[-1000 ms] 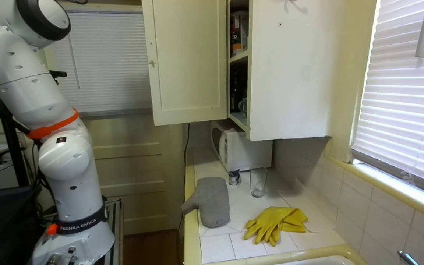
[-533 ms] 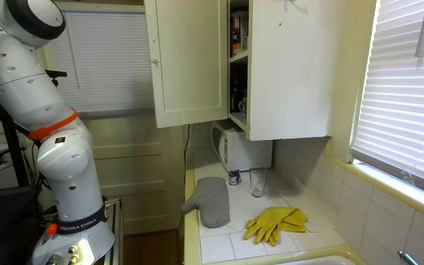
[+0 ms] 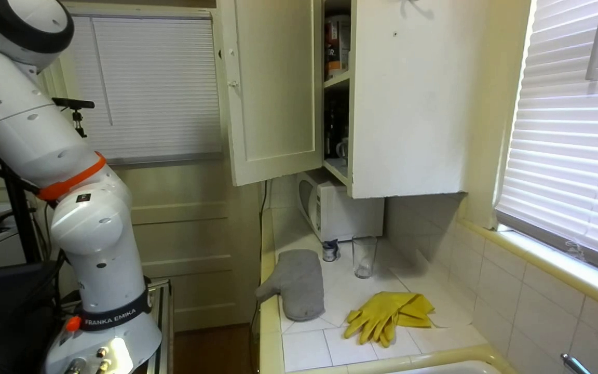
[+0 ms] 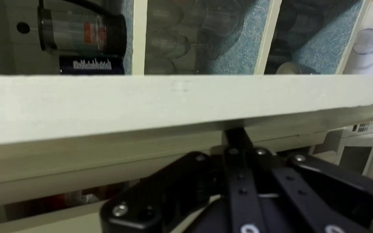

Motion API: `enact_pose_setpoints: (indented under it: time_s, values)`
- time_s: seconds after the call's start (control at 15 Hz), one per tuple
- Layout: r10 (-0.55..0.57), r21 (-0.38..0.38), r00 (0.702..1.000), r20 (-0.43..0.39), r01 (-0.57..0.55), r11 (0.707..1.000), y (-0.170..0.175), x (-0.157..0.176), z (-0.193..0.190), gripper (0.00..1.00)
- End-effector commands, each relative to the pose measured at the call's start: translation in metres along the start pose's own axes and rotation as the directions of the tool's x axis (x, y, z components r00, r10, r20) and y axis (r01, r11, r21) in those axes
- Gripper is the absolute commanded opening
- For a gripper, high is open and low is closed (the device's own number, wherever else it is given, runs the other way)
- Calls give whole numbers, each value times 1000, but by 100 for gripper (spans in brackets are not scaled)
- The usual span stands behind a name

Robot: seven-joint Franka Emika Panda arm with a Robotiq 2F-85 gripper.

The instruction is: Close the open upper cabinet door.

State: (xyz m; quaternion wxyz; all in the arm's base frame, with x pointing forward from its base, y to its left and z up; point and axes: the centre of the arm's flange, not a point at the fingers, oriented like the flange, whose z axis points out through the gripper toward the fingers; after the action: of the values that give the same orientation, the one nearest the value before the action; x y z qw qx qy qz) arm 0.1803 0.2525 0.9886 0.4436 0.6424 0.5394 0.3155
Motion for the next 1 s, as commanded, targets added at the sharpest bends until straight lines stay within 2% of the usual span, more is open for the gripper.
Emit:
enact_pose_setpoints:
  time_s: [0.0,0.27,0.73,0.93]
  values:
    - [71,-18,989,129,-69,997,-12,-36,11,0]
    - [110,-34,974,200,-105,994,-18,-64,35,0]
    - [110,-184,978,179,-76,980,-36,-92,88,0]
    - [119,-219,970,212,-72,973,-47,-101,109,0]
